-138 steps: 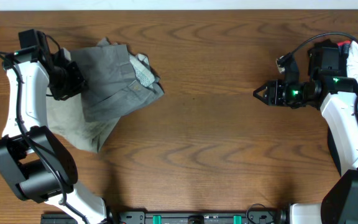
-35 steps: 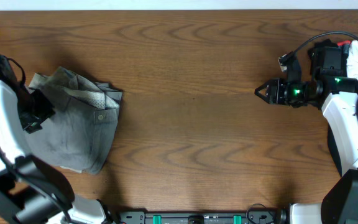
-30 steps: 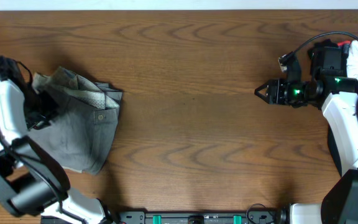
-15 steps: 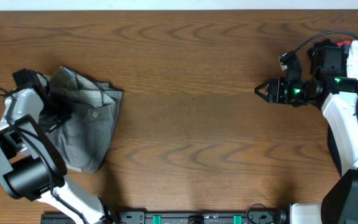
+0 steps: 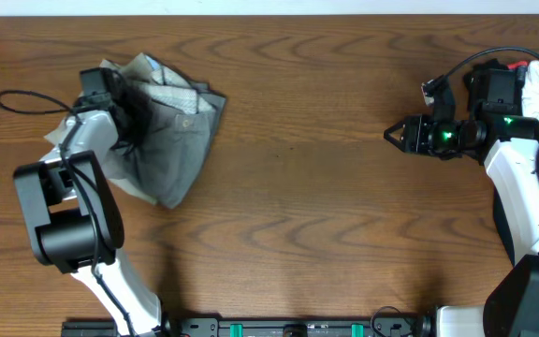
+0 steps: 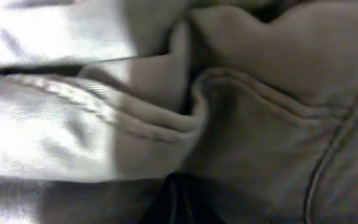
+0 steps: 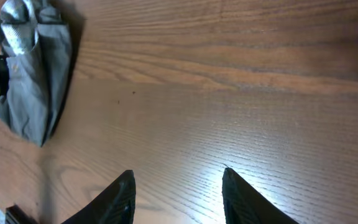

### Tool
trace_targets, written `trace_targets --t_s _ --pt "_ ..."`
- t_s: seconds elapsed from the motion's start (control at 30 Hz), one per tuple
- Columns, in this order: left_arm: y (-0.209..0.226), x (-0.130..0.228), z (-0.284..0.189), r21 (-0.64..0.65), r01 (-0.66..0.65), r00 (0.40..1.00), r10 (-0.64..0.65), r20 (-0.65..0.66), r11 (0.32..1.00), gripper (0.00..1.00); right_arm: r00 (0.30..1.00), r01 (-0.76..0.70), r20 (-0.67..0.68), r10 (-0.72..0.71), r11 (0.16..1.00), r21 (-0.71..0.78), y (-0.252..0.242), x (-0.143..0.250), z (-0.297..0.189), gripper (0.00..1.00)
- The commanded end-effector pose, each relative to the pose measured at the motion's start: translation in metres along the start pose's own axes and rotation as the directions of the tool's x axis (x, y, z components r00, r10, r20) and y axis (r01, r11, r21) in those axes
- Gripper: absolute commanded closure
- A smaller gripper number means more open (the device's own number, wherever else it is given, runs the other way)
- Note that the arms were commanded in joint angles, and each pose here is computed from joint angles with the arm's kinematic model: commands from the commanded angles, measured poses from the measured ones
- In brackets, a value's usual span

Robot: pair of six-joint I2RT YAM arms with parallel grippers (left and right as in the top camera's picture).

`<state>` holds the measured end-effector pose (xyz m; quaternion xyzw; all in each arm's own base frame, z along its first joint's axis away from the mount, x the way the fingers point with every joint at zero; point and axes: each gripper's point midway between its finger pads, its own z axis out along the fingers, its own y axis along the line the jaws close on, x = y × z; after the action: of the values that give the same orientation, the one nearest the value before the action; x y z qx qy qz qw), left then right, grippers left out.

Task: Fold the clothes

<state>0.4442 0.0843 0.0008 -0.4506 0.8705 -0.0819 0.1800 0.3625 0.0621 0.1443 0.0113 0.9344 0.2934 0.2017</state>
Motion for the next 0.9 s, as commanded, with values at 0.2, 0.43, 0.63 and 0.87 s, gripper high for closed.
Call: trace_targets --t_s 0.2,0.43,0.63,0.87 --pt "0.013 0.077 0.027 -0.059 0.127 0.965 -0.138 -0.221 0.99 0.94 1.0 -0.022 -0.002 0.022 1.0 -0.003 0.0 0.002 -0.002 0.57" --pt "-0.023 0.017 -0.06 0.111 -0.106 0.994 0.105 0.013 0.988 0.73 1.0 -0.026 -0.008 0.026 1.0 -0.002 0.0 0.004 -0.002 0.56" --pt "-0.04 0.025 -0.134 0.143 -0.466 0.883 0.45 0.13 0.873 0.64 1.0 -0.02 -0.007 0.02 1.0 -0.002 0.0 0.003 -0.002 0.52" --pt "-0.06 0.091 -0.144 0.13 -0.89 0.452 0.885 0.115 0.438 0.94 1.0 -0.003 0.008 0.003 1.0 -0.003 0.0 -0.001 -0.002 0.5"
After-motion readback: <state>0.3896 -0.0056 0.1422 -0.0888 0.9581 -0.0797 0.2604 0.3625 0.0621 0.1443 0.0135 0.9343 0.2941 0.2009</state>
